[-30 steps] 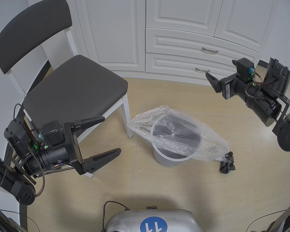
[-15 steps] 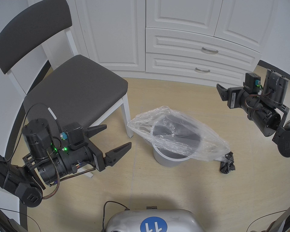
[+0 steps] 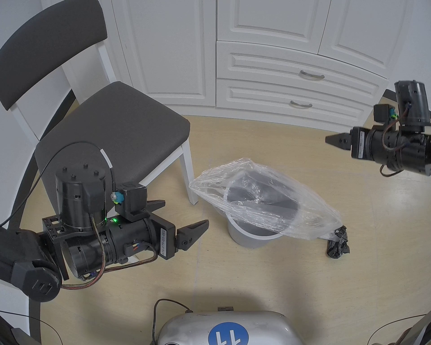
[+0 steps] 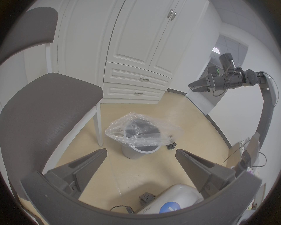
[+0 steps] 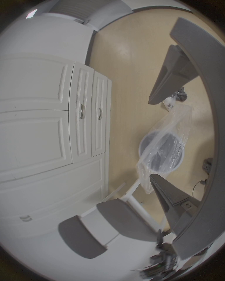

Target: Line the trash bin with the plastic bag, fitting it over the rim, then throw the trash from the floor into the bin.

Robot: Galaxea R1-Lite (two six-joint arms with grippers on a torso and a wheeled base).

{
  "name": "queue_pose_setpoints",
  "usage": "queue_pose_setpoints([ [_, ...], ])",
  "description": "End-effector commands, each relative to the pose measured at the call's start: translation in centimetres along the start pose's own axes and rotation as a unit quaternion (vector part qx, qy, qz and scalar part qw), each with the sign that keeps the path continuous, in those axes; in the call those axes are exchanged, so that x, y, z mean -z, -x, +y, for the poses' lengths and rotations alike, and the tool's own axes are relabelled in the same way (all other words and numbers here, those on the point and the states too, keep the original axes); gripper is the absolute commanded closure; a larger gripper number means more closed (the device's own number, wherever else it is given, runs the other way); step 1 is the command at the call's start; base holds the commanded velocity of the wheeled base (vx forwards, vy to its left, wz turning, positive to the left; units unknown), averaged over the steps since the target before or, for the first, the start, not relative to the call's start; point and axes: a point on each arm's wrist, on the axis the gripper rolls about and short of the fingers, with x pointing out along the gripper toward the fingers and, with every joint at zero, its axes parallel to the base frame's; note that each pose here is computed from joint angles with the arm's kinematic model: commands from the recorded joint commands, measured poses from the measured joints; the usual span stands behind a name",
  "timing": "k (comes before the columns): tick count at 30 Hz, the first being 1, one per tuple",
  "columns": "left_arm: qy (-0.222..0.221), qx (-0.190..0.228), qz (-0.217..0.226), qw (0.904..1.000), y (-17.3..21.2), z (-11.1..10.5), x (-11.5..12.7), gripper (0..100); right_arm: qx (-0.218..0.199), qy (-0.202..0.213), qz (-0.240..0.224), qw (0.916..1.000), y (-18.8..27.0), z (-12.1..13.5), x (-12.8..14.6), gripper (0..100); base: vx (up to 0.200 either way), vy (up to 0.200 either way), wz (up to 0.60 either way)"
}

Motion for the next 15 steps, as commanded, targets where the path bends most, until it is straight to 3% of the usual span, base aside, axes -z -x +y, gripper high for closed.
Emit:
queue_pose_setpoints([
  [1, 0.035, -0.005, -0.015, 0.9993, 1.4, -1.9, -2.4, 0, -0.035, -0.071, -0.073, 0.9942, -2.6, -1.8, -1.0, 0, 0.0, 0.0, 0.0],
  [6, 0.057, -0.009, 0.003, 0.9983, -0.5, -1.8, -1.9, 0, 0.026, 0.022, -0.041, 0.9986, -5.6, -4.7, 1.7, 0, 0.0, 0.0, 0.0],
  [9, 0.086, -0.017, 0.017, 0.996, -1.9, -1.6, -1.2, 0, 0.056, 0.08, -0.063, 0.9932, -5.7, -6.8, 3.3, 0, 0.0, 0.0, 0.0],
  [12, 0.104, -0.023, 0.025, 0.994, -2.6, -1.2, -0.8, 0, 0.079, 0.14, -0.106, 0.9813, -5.4, -8.2, 4.5, 0, 0.0, 0.0, 0.0],
  [15, 0.108, -0.021, 0.025, 0.9936, -3.5, -1.3, -0.9, 0, 0.085, 0.153, -0.108, 0.9786, -5.9, -8.4, 5.2, 0, 0.0, 0.0, 0.0],
])
